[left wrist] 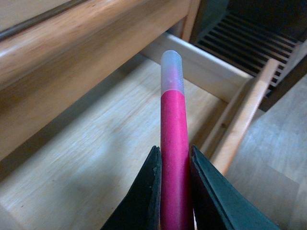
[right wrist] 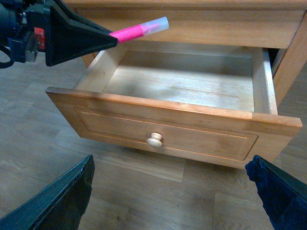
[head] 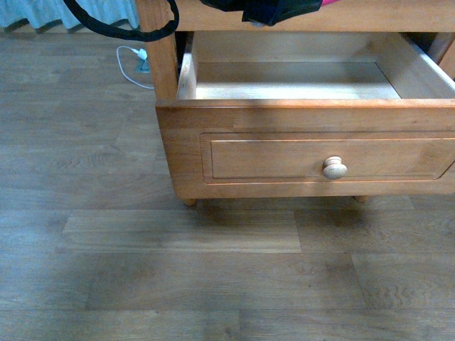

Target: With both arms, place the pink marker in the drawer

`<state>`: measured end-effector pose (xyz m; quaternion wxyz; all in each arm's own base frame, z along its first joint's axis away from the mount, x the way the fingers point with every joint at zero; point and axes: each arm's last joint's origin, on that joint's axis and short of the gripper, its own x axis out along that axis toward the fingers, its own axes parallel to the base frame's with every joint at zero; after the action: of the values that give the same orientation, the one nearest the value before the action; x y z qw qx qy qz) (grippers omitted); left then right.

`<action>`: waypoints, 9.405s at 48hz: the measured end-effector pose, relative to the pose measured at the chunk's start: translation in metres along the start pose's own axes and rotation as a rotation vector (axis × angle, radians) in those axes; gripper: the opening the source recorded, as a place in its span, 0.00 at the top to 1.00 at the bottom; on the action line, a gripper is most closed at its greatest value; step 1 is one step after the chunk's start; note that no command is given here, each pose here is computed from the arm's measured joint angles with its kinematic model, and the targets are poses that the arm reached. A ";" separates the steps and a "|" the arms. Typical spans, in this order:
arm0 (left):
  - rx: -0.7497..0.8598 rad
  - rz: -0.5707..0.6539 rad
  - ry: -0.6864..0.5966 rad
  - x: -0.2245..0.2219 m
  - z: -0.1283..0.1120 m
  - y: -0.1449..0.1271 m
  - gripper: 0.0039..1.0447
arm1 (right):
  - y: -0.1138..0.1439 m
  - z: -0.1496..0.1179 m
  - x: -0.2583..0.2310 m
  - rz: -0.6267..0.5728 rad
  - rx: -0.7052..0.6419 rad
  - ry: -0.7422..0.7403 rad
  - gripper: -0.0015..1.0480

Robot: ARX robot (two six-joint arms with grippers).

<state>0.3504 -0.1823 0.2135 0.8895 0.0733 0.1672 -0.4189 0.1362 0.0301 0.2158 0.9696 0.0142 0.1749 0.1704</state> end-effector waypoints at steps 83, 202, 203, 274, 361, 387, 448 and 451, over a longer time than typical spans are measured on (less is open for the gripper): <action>-0.287 0.805 -0.279 -0.201 -0.041 -0.056 0.06 | 0.000 0.000 0.000 0.000 0.000 0.000 0.08; -0.148 0.869 -0.367 -0.267 -0.149 -0.079 0.37 | 0.002 -0.003 0.010 -0.113 0.002 0.049 0.08; -0.148 0.869 -0.367 -0.267 -0.149 -0.079 0.33 | 0.002 -0.003 0.012 -0.106 0.003 0.077 0.08; -0.147 0.869 -0.367 -0.267 -0.149 -0.079 0.06 | -0.040 0.000 0.268 -0.223 -0.016 0.238 0.08; -0.147 0.869 -0.367 -0.267 -0.149 -0.079 0.06 | -0.020 0.050 0.082 -0.107 0.056 0.045 0.08; -0.147 0.869 -0.367 -0.267 -0.149 -0.079 0.06 | -0.018 0.029 0.041 -0.314 0.006 -0.272 0.27; -0.147 0.869 -0.367 -0.267 -0.149 -0.079 0.06 | -0.026 -0.052 -0.011 -0.343 -0.029 -0.361 0.99; -0.147 0.869 -0.367 -0.267 -0.149 -0.079 0.06 | -0.026 -0.052 -0.012 -0.344 -0.029 -0.362 0.99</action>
<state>0.0965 -0.0002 0.1710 1.0000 -0.0020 -0.0094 -0.0014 0.1156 0.0002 0.1685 1.0000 0.0005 -0.0043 0.0000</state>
